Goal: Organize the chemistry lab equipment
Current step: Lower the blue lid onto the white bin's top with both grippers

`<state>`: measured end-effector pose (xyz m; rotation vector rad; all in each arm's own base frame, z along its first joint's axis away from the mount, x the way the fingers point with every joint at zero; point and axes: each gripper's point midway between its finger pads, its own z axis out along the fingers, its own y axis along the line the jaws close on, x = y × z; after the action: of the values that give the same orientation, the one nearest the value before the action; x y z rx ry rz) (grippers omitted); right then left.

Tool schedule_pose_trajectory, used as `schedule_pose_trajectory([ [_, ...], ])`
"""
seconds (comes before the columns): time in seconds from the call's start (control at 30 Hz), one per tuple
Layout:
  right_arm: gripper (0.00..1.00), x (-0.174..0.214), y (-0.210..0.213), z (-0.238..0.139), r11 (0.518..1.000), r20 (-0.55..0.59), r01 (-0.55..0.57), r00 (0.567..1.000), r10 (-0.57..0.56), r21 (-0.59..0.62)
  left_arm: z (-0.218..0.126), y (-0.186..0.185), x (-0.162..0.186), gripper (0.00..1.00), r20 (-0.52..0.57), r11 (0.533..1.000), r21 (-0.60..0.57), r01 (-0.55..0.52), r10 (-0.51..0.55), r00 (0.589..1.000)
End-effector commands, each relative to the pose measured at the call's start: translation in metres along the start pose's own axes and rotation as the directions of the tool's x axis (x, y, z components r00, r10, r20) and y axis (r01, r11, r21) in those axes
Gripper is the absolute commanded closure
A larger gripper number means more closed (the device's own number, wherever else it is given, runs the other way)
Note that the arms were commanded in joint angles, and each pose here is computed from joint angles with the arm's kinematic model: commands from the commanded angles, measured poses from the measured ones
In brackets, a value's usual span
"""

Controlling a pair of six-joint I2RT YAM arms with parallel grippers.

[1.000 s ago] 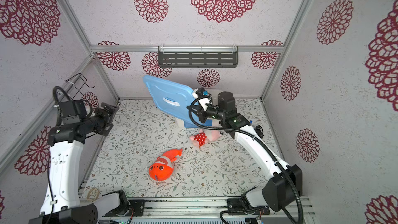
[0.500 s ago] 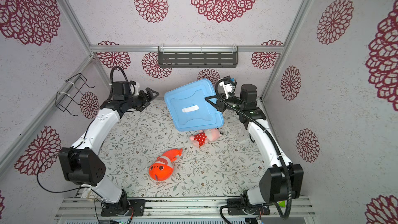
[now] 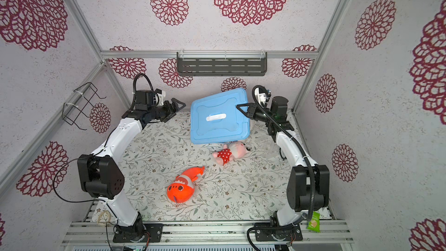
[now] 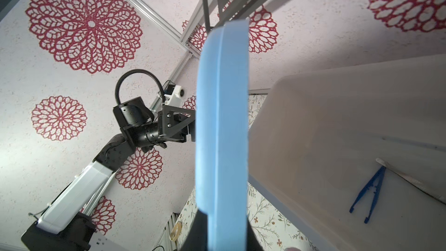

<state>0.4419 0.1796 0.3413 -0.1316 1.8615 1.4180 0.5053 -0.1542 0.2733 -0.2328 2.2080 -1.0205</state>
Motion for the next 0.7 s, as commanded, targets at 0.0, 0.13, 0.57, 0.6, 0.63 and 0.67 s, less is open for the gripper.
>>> schedule_pose_trajectory([
  [0.0, 0.92, -0.032, 0.005, -0.007, 1.0, 0.099, 0.009, 0.995, -0.008, -0.01, 0.01, 0.0, 0.003, 0.06, -0.024, 1.0, 0.008, -0.022, 0.022, 0.999],
  [0.13, 0.92, -0.038, -0.015, -0.011, 0.999, 0.118, -0.048, 0.992, 0.045, 0.017, 0.016, 0.005, 0.01, 0.07, -0.047, 1.0, -0.015, -0.016, 0.016, 0.999],
  [0.57, 0.91, -0.039, -0.084, 0.007, 0.961, 0.089, -0.233, 0.971, 0.222, 0.151, 0.031, 0.029, 0.062, 0.1, -0.211, 0.988, -0.155, -0.011, -0.022, 0.977],
  [0.6, 0.9, -0.039, -0.09, 0.008, 0.957, 0.089, -0.241, 0.969, 0.229, 0.16, 0.03, 0.028, 0.064, 0.1, -0.216, 0.988, -0.152, -0.007, -0.027, 0.976],
  [0.63, 0.9, -0.038, -0.094, 0.009, 0.953, 0.087, -0.25, 0.967, 0.239, 0.168, 0.029, 0.028, 0.066, 0.1, -0.217, 0.988, -0.153, -0.007, -0.027, 0.976],
  [0.67, 0.89, -0.037, -0.098, 0.009, 0.95, 0.084, -0.259, 0.965, 0.247, 0.175, 0.029, 0.029, 0.069, 0.1, -0.222, 0.987, -0.16, -0.006, -0.03, 0.974],
])
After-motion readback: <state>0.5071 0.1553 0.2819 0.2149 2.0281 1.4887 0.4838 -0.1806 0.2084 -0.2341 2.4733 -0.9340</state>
